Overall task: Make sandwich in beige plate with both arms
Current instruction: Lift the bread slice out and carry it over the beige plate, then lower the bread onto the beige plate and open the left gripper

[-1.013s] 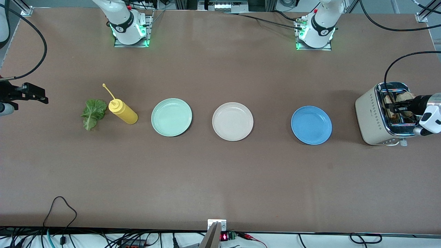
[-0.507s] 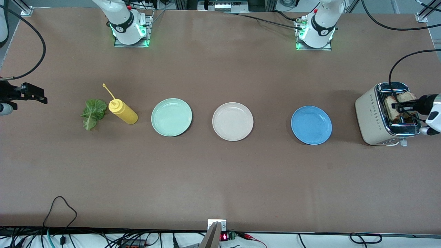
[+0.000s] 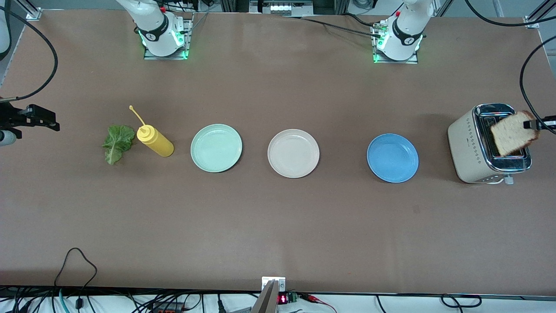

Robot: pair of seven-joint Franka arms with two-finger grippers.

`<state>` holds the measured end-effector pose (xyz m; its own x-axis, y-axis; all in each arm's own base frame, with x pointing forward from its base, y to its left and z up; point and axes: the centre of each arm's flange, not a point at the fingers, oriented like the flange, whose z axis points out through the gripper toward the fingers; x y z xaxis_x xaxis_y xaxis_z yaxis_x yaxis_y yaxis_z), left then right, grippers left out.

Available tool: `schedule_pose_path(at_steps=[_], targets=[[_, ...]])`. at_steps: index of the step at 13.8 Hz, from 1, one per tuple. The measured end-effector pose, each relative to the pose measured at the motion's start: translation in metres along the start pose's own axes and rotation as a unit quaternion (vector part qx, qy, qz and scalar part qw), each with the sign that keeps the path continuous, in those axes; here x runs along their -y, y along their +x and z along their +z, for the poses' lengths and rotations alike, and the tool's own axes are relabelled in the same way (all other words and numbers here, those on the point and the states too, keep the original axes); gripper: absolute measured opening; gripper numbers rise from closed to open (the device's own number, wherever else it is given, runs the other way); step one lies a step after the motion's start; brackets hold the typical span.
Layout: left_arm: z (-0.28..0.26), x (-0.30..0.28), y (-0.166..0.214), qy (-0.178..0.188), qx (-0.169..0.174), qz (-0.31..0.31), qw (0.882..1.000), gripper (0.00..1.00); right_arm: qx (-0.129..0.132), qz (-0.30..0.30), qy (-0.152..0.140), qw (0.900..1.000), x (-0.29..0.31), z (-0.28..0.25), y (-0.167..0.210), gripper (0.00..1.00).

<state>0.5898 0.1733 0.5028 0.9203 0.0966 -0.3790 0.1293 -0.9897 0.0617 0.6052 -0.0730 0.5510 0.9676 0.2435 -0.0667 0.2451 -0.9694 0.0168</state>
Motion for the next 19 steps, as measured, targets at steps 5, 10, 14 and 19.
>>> schedule_pose_path(at_steps=[5, 10, 14, 19], targets=[[0.011, -0.166, -0.009, -0.039, 0.064, 0.063, 0.995, 0.08, 0.0, 0.0, 0.0, 1.0, 0.0, 0.0, 0.0, 1.0], [0.083, -0.325, 0.005, -0.107, 0.039, 0.134, 0.984, 0.08, 0.0, 0.002, 0.0, 1.0, -0.002, 0.0, -0.001, 1.0], [0.191, -0.476, -0.01, -0.113, 0.016, 0.131, 0.985, 0.08, 0.0, 0.006, 0.0, 1.0, -0.007, 0.001, -0.002, 1.0], [0.266, -0.519, 0.02, -0.175, 0.001, 0.092, 0.98, 0.08, 0.0, 0.007, 0.0, 1.0, -0.008, 0.001, -0.003, 1.0]])
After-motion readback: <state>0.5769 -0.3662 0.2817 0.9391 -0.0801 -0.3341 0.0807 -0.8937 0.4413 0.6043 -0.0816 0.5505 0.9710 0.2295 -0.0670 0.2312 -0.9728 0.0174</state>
